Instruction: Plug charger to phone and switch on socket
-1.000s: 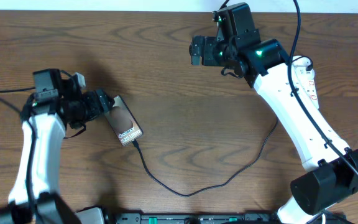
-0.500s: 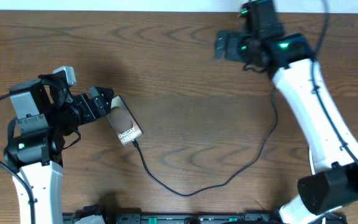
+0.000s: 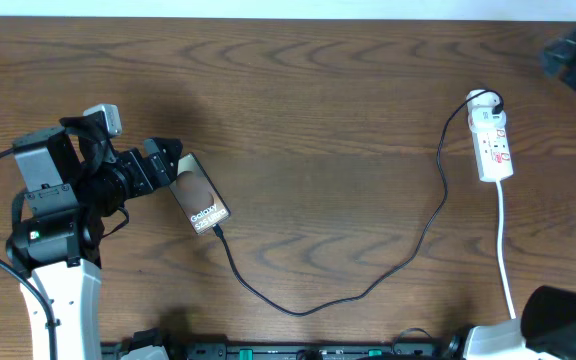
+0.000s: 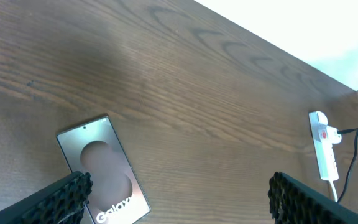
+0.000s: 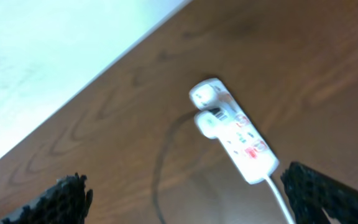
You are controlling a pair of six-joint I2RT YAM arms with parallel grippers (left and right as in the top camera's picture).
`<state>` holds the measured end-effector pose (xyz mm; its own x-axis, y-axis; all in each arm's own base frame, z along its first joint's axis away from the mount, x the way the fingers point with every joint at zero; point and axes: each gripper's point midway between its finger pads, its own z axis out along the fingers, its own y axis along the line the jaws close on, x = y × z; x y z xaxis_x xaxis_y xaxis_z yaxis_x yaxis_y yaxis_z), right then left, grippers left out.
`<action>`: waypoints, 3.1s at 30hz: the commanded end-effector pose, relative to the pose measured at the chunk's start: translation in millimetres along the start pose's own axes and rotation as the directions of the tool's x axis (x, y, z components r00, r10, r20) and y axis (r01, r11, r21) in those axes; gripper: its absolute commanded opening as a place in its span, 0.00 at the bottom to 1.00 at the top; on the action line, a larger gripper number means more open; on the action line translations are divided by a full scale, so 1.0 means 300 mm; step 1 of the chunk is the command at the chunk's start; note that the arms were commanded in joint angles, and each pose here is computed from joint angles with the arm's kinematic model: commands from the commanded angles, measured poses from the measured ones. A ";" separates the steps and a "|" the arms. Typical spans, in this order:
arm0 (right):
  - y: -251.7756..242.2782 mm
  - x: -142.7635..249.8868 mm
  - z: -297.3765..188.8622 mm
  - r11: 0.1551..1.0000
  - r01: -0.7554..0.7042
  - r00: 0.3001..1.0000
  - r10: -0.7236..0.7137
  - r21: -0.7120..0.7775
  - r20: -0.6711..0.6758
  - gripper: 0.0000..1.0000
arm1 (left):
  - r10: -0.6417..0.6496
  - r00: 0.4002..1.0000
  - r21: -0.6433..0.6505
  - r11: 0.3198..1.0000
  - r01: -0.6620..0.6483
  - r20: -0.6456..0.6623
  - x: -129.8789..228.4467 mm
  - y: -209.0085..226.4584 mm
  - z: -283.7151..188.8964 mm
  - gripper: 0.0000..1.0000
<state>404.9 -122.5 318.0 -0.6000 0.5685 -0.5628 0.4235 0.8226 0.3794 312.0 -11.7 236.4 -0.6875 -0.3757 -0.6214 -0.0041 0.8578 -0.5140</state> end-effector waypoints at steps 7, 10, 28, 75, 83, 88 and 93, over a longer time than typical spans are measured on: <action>-0.213 0.031 0.122 0.960 0.190 0.966 -0.221 -0.207 -0.137 0.99 | 0.020 1.000 0.016 1.000 -0.020 0.007 -0.008 -0.009 -0.003 0.93; -0.240 0.062 0.209 0.935 0.263 0.935 -0.307 -0.237 -0.175 0.99 | 0.020 1.000 0.016 1.000 -0.020 0.007 -0.008 -0.009 -0.003 0.93; -0.234 0.267 0.616 0.900 0.265 0.842 -0.391 -0.347 -0.372 0.94 | 0.014 1.000 0.014 1.000 -0.014 -0.004 0.001 -0.007 -0.002 0.93; -0.204 0.417 0.799 0.941 0.239 0.799 -0.331 -0.241 -0.502 0.93 | 0.005 1.000 0.011 1.000 -0.004 -0.018 0.014 -0.005 -0.002 0.93; -0.198 0.432 0.802 0.949 0.216 0.799 -0.307 -0.229 -0.517 0.94 | 0.002 1.000 0.010 1.000 -0.002 -0.023 0.018 -0.004 -0.003 0.93; -0.208 0.465 0.812 0.955 0.193 0.795 -0.287 -0.225 -0.535 0.95 | 0.002 1.000 0.010 1.000 -0.002 -0.022 0.017 -0.004 -0.003 0.93; -0.190 0.504 0.814 0.953 0.153 0.787 -0.278 -0.263 -0.551 0.95 | 0.005 1.000 0.011 1.000 -0.005 -0.018 0.013 -0.005 -0.002 0.93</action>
<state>462.0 -113.6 42.4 -0.9546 0.2223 -0.1982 0.1348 0.9159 0.3781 308.1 -12.7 232.2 -0.7034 -0.3778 -0.6021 -0.0159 0.8552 -0.5181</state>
